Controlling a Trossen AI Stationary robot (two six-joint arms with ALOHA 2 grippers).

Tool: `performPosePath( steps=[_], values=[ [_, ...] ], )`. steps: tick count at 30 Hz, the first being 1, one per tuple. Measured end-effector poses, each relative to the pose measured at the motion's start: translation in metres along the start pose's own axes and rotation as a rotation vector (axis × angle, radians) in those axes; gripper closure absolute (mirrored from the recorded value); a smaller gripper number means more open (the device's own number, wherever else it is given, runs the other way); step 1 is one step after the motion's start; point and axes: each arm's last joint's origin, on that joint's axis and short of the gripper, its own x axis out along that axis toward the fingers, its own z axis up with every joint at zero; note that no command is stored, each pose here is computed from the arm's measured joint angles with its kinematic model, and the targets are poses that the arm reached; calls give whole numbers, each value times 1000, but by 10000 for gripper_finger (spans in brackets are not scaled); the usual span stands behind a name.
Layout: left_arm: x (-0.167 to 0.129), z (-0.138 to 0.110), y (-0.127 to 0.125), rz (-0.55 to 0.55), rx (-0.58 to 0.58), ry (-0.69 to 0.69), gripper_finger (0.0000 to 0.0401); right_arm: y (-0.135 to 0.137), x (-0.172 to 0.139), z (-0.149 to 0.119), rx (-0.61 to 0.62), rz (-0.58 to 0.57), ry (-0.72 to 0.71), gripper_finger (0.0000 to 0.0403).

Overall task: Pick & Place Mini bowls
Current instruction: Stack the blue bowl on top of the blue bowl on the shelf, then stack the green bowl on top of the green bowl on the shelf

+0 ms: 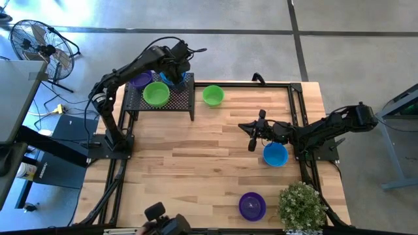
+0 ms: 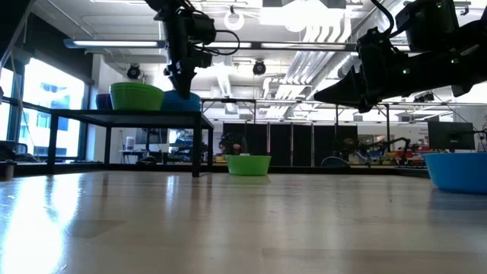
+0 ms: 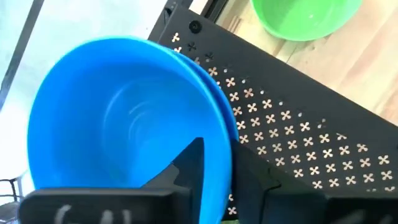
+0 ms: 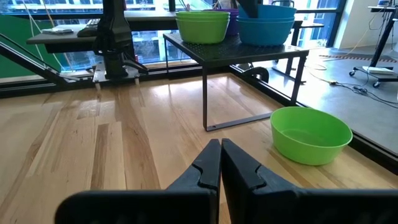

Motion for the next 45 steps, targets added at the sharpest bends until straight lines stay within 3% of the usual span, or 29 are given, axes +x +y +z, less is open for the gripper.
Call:
performPosePath(
  steps=[6,14,25,29,35,40,45],
  values=[
    [-5,-3,1,-2,35,37,305,0,0,0,0,0,1,402],
    [-28,1,5,-13,40,-11,301,0,0,0,-4,0,3,402],
    [-28,-2,4,-41,45,7,268,0,0,-1,-9,-1,15,401],
    [-28,-1,4,-49,44,5,294,0,0,-1,-9,-1,15,402],
    [-36,3,-2,-29,28,-70,391,0,0,-2,-9,-1,15,402],
    [-59,-4,-27,-12,42,-253,393,0,0,-2,-11,-2,19,401],
    [-60,-23,-66,-80,68,-490,397,0,0,-2,-12,-2,22,401]
  ],
)
